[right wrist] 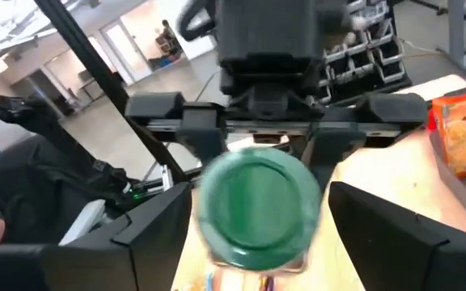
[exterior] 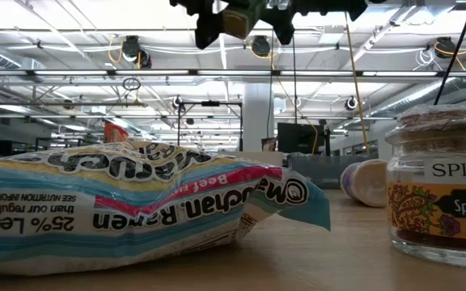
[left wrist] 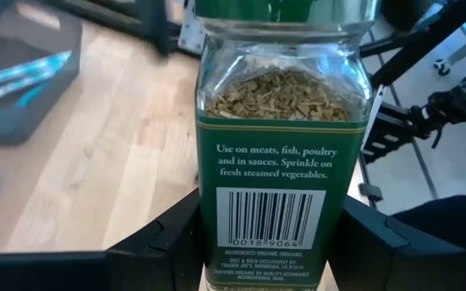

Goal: Pick & Place Food Item
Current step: Put the green seasoning bottle into the white bin

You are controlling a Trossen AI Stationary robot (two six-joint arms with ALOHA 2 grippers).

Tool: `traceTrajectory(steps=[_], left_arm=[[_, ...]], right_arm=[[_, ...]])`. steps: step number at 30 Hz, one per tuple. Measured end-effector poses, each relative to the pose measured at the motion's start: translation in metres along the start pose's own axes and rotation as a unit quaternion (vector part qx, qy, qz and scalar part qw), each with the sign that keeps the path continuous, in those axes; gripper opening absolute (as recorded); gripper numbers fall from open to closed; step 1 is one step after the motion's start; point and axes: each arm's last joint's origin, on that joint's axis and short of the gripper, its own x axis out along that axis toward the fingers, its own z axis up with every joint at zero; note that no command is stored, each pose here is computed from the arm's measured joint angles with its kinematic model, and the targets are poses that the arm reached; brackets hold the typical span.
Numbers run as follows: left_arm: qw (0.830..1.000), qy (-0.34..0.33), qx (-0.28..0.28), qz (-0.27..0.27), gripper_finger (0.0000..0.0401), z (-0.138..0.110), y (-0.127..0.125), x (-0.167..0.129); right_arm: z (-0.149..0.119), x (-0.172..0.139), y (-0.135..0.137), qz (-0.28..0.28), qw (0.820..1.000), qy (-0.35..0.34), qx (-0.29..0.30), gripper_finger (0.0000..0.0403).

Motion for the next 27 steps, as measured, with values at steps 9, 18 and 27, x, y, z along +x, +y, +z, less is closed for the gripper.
traceTrajectory(steps=[9, 18, 27], left_arm=[[1.0, 0.013, -0.018, -0.005, 0.0205, -0.002, 0.0, 0.0], [0.999, 0.033, -0.03, -0.011, 0.0205, -0.007, 0.0, 0.011], [0.999, 0.035, -0.029, -0.012, 0.0205, -0.008, -0.001, 0.012]], right_arm=[[-0.008, 0.002, -0.003, -0.008, 0.999, 0.032, 0.012, 0.0274], [-0.016, 0.014, -0.005, 0.011, 0.998, 0.052, 0.031, 0.0267], [-0.017, 0.015, -0.006, 0.023, 0.998, 0.057, 0.034, 0.0237]])
